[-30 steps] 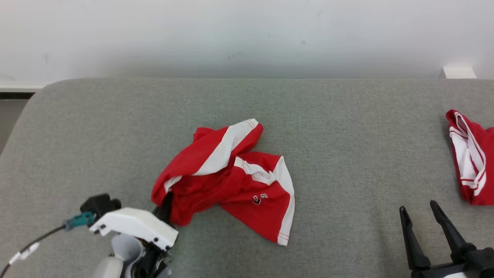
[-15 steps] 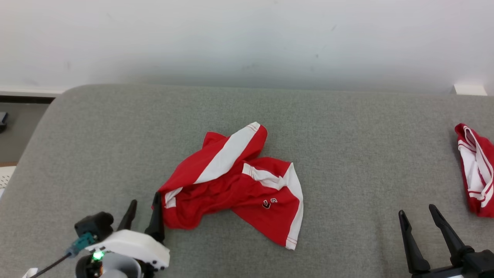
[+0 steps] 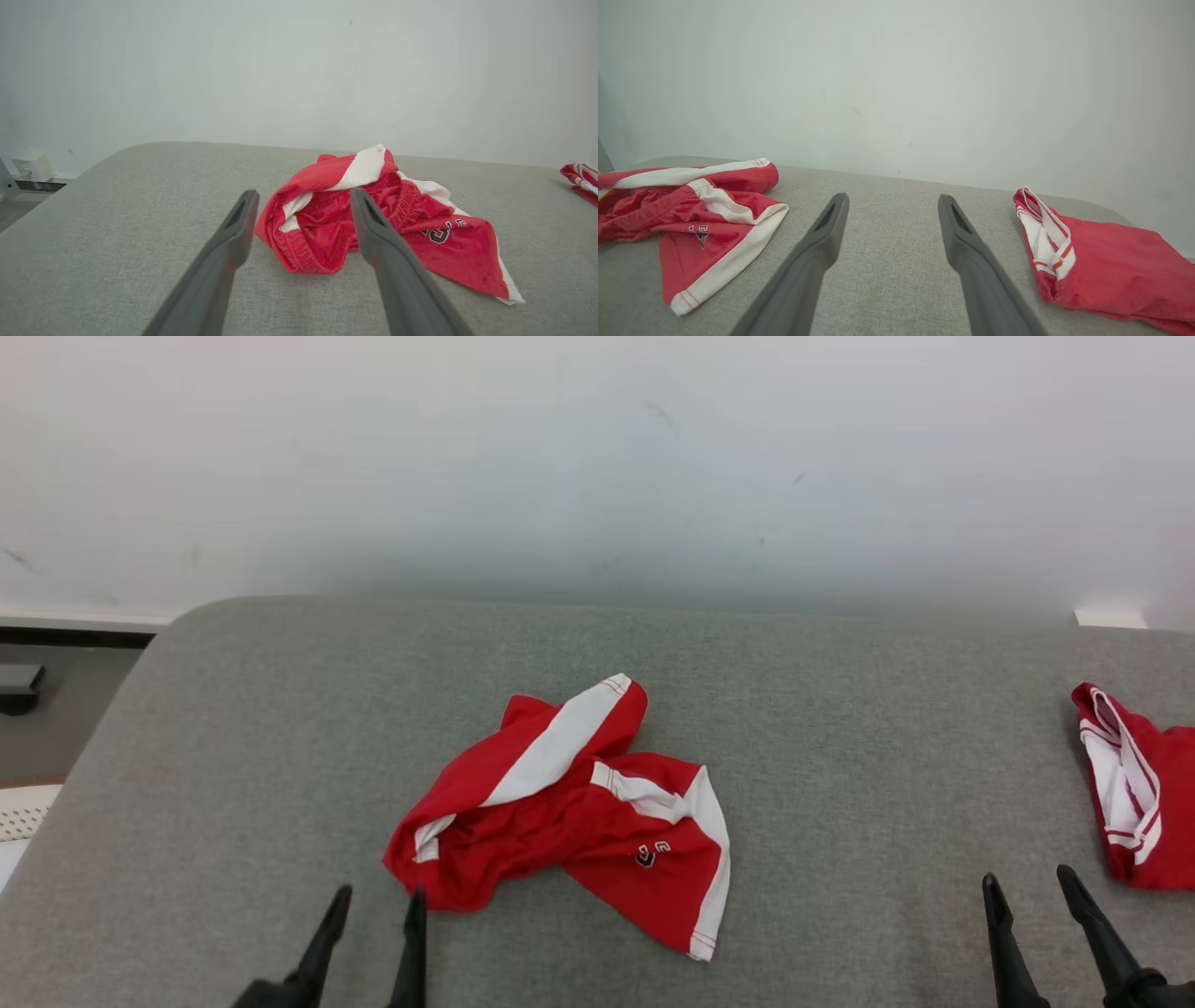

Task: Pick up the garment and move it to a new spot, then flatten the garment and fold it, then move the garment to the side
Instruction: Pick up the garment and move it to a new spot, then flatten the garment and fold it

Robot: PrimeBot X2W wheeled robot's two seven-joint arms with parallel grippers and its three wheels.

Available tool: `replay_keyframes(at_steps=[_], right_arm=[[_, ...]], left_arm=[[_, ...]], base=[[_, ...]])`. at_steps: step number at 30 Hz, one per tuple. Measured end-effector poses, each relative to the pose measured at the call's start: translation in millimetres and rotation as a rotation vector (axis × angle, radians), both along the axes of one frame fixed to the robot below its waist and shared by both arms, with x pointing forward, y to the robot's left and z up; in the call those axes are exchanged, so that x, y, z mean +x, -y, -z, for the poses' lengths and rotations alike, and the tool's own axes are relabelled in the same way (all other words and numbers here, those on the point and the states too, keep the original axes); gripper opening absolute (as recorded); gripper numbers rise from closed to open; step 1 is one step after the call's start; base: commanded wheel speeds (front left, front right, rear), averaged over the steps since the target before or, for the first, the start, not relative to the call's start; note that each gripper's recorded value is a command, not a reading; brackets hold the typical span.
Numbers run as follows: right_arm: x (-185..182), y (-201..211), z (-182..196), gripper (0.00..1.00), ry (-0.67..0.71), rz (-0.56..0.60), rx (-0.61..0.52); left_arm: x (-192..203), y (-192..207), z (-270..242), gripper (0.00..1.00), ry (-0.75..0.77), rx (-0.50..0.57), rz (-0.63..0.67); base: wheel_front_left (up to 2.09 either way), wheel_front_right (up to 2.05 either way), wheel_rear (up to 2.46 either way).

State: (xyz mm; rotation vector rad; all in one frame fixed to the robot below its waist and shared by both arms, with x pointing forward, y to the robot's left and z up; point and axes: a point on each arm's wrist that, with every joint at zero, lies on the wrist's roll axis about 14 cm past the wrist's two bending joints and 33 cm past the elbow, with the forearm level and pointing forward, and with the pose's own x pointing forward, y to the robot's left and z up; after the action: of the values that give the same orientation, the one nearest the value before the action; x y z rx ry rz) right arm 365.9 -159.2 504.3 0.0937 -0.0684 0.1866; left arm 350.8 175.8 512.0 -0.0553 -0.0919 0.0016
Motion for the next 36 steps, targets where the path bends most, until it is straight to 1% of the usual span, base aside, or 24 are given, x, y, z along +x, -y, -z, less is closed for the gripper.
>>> replay_keyframes(at_steps=[5,11,31,36], right_arm=[[-9,7,3,1.0,-0.01,0.048,0.035],[-24,13,13,1.0,-0.039,0.09,0.055],[-32,16,21,1.0,-0.063,0.112,0.058],[-31,15,21,1.0,-0.065,0.11,0.059]], left_arm=[[-17,6,17,1.0,-0.049,-0.002,0.015],[-25,8,33,1.0,-0.096,-0.007,0.017],[-24,6,41,1.0,-0.119,-0.005,0.019],[-14,19,37,1.0,-0.107,-0.005,0.068]], base=[[0.0,0.0,0.0],[0.0,0.0,0.0],[0.0,0.0,0.0],[0.0,0.0,0.0]])
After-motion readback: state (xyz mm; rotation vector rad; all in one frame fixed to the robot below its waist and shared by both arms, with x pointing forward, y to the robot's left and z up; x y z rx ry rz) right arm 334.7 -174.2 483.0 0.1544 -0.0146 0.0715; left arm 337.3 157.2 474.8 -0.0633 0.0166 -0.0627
